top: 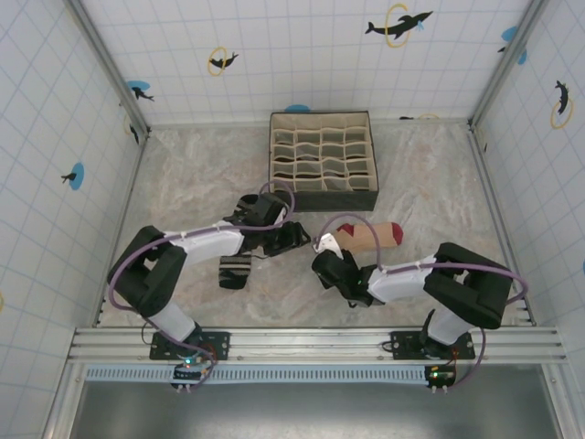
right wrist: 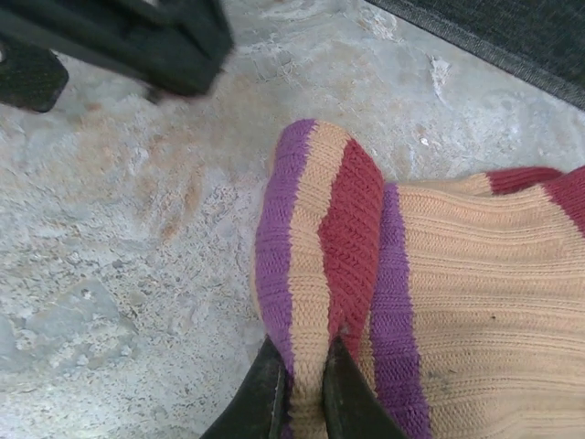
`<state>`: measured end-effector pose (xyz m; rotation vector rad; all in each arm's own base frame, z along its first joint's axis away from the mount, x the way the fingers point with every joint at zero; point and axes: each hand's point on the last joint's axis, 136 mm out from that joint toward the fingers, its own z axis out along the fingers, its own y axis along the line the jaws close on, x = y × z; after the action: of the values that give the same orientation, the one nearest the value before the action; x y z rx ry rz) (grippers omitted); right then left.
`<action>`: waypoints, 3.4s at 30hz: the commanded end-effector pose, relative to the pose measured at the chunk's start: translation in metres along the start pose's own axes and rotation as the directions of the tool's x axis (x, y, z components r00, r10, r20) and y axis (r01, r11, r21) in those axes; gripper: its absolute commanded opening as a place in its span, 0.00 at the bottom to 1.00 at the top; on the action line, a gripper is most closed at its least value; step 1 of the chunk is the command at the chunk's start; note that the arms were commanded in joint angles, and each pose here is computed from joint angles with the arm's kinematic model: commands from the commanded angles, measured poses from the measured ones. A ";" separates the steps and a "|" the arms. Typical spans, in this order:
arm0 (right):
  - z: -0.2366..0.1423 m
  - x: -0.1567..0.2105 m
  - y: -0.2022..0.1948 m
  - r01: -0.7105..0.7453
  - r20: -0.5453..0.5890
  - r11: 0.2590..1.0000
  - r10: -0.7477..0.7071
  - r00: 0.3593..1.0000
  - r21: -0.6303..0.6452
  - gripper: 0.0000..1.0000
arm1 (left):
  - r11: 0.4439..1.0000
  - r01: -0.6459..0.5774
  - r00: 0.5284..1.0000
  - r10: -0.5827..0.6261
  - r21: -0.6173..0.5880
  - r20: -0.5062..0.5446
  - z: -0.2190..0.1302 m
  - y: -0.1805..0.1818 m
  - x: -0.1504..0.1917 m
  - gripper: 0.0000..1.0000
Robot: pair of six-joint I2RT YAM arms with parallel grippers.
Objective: Roll the socks
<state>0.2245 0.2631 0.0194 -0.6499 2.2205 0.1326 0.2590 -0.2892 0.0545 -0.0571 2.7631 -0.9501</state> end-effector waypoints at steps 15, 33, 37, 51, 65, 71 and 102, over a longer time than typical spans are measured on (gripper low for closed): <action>-0.006 0.068 0.001 -0.459 -0.302 0.843 0.377 0.876 -0.281 0.00 | 0.995 0.003 0.995 -0.013 0.104 0.101 -0.011 -0.004 -0.004 0.70; -0.015 0.064 -0.011 -0.866 -0.489 0.414 0.715 0.500 -0.280 0.00 | 0.981 -0.067 0.998 0.064 0.183 0.025 0.027 -0.033 0.022 0.61; -0.016 0.069 -0.013 -0.909 -0.516 0.337 0.748 0.417 -0.246 0.00 | 0.978 -0.072 0.997 0.071 0.197 0.013 0.036 -0.037 0.024 0.60; -0.016 0.076 -0.018 -0.951 -0.537 0.228 0.786 0.307 -0.210 0.00 | 0.970 -0.084 0.996 0.091 0.227 -0.020 0.059 -0.051 0.029 0.48; -0.017 0.068 -0.017 -0.954 -0.539 0.185 0.792 0.287 -0.237 0.00 | 0.980 -0.020 0.997 0.034 0.200 -0.069 0.081 -0.046 0.039 0.28; -0.017 0.058 -0.019 -0.934 -0.516 0.227 0.785 0.343 -0.275 0.18 | 0.992 -0.006 0.997 0.015 0.123 -0.072 0.083 -0.038 0.036 0.01; -0.050 -0.042 0.020 0.354 0.043 0.908 -0.372 0.927 0.226 0.60 | 0.990 0.124 0.986 -0.130 -0.060 -0.105 0.036 0.006 0.012 0.00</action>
<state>0.1894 0.2825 0.0612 -0.8934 2.1064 -0.0391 0.2662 -0.3176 0.0260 -0.1877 2.8457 -0.9815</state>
